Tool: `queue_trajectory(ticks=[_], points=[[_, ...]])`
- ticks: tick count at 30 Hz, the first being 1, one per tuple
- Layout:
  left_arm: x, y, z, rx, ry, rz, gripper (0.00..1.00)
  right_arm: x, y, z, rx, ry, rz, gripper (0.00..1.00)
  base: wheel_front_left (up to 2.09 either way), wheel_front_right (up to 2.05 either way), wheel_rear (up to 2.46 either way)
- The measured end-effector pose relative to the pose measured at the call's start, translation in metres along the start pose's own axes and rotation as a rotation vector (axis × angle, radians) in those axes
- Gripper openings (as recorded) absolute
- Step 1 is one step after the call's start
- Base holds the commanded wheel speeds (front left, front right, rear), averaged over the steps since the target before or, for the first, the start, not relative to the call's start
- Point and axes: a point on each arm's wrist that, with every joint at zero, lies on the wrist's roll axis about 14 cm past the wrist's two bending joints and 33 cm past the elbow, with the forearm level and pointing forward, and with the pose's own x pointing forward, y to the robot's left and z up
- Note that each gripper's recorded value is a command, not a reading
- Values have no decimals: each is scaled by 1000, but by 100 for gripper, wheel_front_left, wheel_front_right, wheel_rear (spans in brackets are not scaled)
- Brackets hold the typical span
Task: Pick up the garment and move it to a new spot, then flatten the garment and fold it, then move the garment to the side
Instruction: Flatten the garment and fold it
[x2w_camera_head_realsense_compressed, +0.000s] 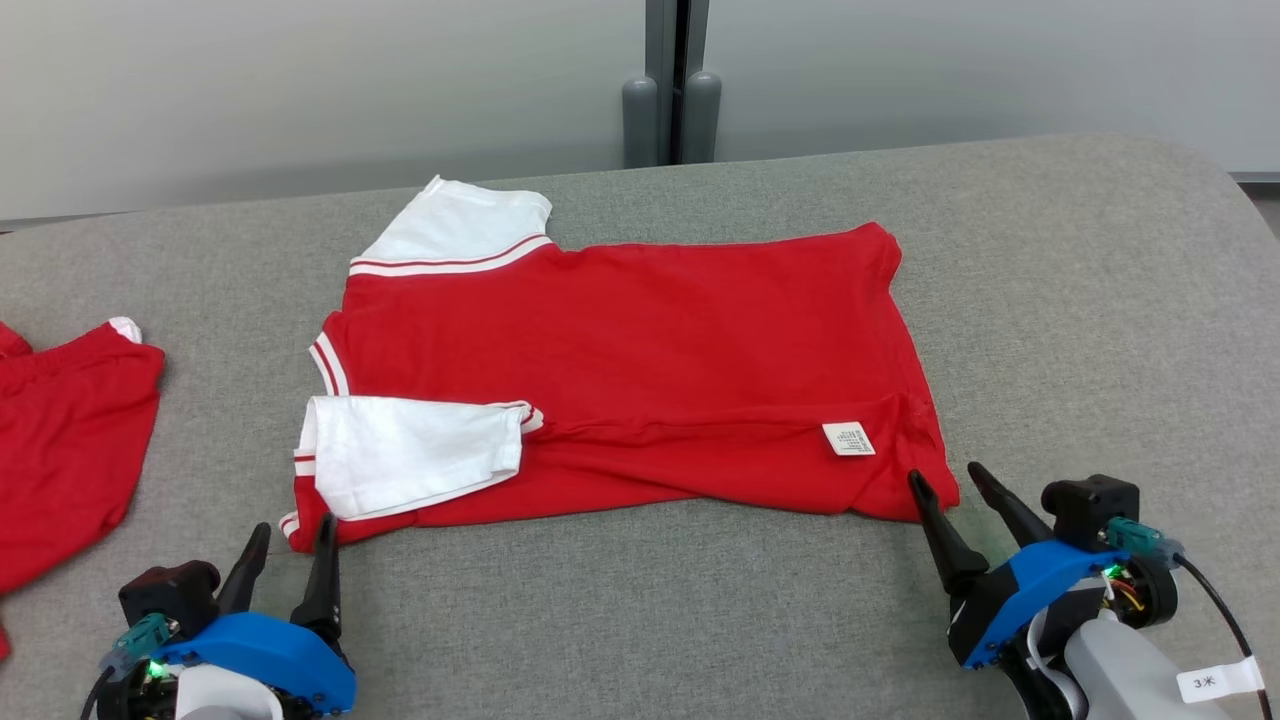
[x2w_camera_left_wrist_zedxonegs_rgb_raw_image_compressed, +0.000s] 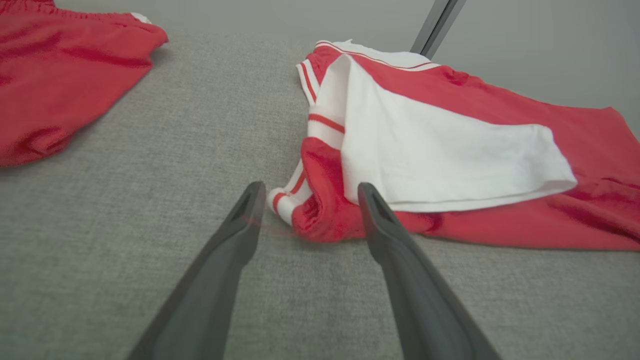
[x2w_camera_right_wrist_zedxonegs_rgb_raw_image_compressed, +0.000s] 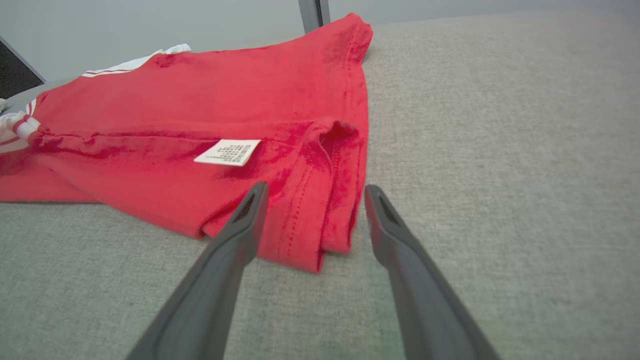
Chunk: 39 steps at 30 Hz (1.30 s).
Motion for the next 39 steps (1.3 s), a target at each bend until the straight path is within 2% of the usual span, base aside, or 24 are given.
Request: queue_trajectory(ticks=[9, 17, 18, 19, 20, 21, 22, 26, 33, 39], points=[[0, -2, -20, 0, 61, 8, 100, 7, 5, -15, -70, 58, 19, 100, 0, 0, 0], [13, -3, -21, -9, 76, 12, 100, 14, 0, -23, -63, 91, -8, 100, 0, 0, 0], [14, -5, -21, -13, 77, 10, 100, 14, 2, -25, -57, 96, -8, 51, 0, 0, 0], [15, -7, -23, -18, 82, 7, 49, 15, 6, -26, -47, 99, -6, 0, 0, 0, 0], [15, -7, -23, -18, 82, 7, 33, 15, 6, -26, -47, 99, -6, 0, 0, 0, 0], [15, -7, -23, -19, 84, 5, 7, 15, 7, -25, -42, 95, -6, 0, 0, 0, 0], [15, -8, -22, -29, 79, 5, 0, 16, 8, -24, -36, 89, -6, 0, 0, 0, 0], [14, -13, -4, -67, 16, -2, 0, 17, 12, -10, -21, 45, -1, 0, 0, 0, 0], [-12, -21, 7, -105, -56, -24, 0, -1, 14, 3, 6, -23, 3, 0, 0, 0, 0], [-42, -20, -7, -131, -56, -17, 0, -27, 12, -5, 30, -35, 0, 0, 0, 0, 0]])
